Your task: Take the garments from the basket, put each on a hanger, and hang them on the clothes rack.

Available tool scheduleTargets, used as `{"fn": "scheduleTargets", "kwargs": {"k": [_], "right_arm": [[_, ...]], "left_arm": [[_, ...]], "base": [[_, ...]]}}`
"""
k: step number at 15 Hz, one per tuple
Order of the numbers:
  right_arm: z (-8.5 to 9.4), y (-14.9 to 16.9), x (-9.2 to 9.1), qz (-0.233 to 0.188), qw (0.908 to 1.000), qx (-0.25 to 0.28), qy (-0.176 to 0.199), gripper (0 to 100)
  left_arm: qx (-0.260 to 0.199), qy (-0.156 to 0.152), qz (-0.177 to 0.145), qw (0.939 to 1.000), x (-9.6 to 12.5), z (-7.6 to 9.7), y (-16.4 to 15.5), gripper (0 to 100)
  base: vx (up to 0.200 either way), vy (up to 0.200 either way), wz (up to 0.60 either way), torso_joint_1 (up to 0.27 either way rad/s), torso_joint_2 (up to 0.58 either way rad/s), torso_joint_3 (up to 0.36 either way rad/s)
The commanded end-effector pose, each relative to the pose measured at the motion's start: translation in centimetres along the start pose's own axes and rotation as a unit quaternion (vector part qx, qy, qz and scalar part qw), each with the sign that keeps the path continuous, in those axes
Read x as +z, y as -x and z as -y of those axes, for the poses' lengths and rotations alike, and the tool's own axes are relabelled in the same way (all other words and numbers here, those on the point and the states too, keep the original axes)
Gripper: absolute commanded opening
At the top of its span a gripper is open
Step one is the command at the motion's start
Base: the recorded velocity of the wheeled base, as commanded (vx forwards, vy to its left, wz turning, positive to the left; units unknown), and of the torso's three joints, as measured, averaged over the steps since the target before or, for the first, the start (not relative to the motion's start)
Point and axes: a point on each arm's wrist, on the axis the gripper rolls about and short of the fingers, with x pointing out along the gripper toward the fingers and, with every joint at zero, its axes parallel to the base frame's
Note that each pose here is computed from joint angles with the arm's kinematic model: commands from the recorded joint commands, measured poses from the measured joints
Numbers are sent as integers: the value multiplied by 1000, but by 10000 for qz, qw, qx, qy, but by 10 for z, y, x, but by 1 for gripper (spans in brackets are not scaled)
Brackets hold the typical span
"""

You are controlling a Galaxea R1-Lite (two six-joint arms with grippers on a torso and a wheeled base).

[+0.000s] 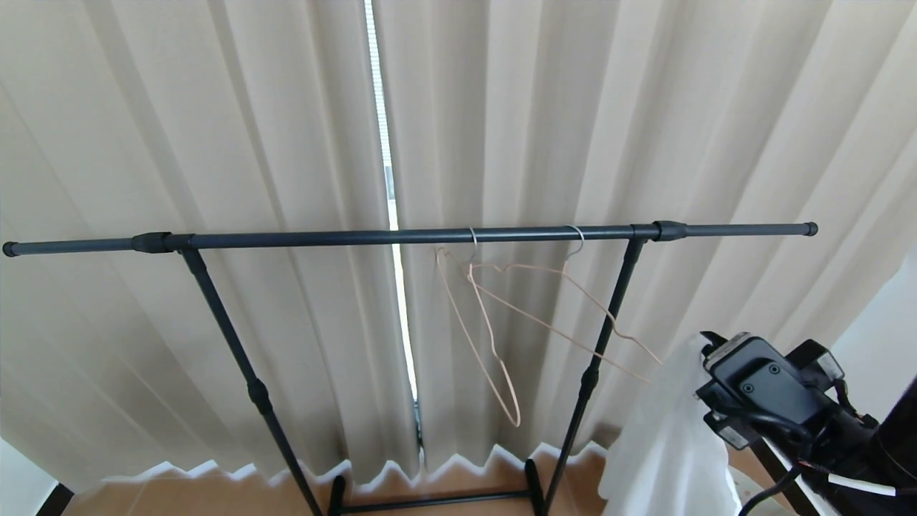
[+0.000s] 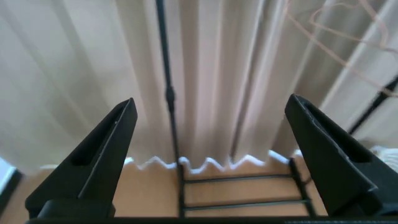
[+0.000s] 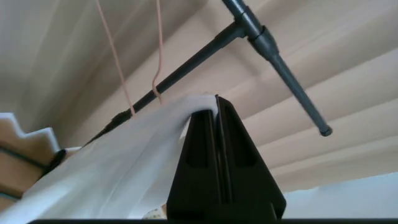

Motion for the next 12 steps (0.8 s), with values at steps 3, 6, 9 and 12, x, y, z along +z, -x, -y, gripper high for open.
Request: {"fn": "scheduleTargets", "kwargs": {"k": [3,6,9,12], "right_arm": [[25,18,38,-124,9936,549,-976,0],[41,41,73,-1015,9629,1527,-1980,0],[17,37,105,-1369,9271,2285,-2635,0],[-5,31,126,-1384,9113,2638,-2841,0]], "left_arm": [[-1115,695,-940,9869,65,4,-38,100],[-1870,566,-1642,9669,62,13,-58,100],[-2587,434,-1995,9441,65,25,-68,100],[-2984,361,-2223,9275,74,38,-80,100]], "base": [[0,0,0,0,0,0],[0,0,0,0,0,0],[0,0,0,0,0,0],[0,0,0,0,0,0]]}}
